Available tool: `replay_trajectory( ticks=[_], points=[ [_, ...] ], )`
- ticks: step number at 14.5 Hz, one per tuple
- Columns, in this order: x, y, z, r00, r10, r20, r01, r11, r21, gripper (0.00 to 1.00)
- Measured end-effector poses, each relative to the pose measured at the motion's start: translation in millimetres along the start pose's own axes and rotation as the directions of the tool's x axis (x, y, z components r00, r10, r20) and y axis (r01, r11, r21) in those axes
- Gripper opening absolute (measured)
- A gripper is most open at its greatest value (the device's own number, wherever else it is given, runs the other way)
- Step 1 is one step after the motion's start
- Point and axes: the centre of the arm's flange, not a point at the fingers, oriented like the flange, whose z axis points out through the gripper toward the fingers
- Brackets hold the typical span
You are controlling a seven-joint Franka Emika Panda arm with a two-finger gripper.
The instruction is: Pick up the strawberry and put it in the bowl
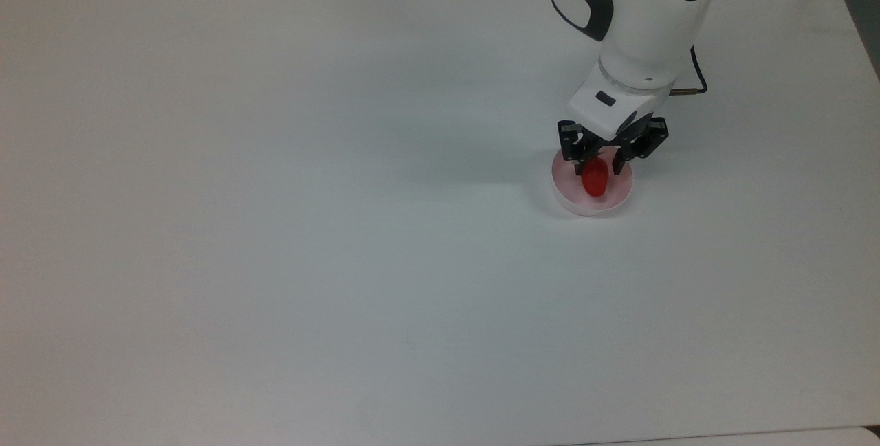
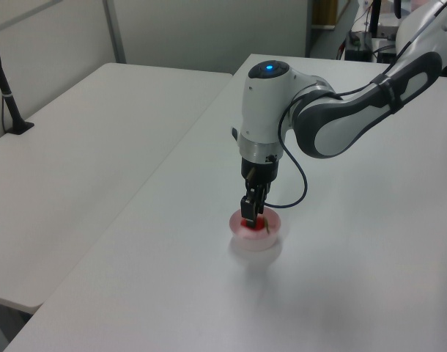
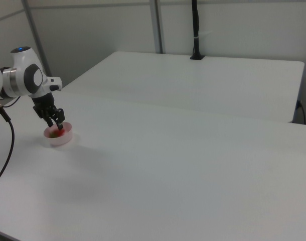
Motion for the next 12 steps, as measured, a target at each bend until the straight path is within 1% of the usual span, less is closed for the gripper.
replay_trajectory(
  ticks=[1,2,3,4,5,6,8,10,12],
  points=[
    [1,0,-3,1.000,0.001,-0.006,-0.001,1.000,0.001,0.65],
    [5,2,-12,1.000,0.005,-0.021,-0.005,1.000,0.004,0.80],
    [8,6,-23,0.999,0.011,-0.039,-0.011,1.000,0.007,0.93],
    [12,12,-36,0.998,0.020,-0.058,-0.019,1.000,0.009,1.00],
    [16,25,-52,0.997,0.037,-0.071,-0.037,0.999,0.002,1.00],
    [18,39,-65,0.997,0.049,-0.065,-0.049,0.999,-0.013,1.00],
    [18,84,-99,0.999,0.050,-0.013,-0.051,0.997,-0.065,1.00],
    [14,121,-123,0.999,0.036,0.038,-0.032,0.994,-0.100,1.00],
    [8,160,-143,0.997,0.020,0.076,-0.010,0.993,-0.120,1.00]
  ],
)
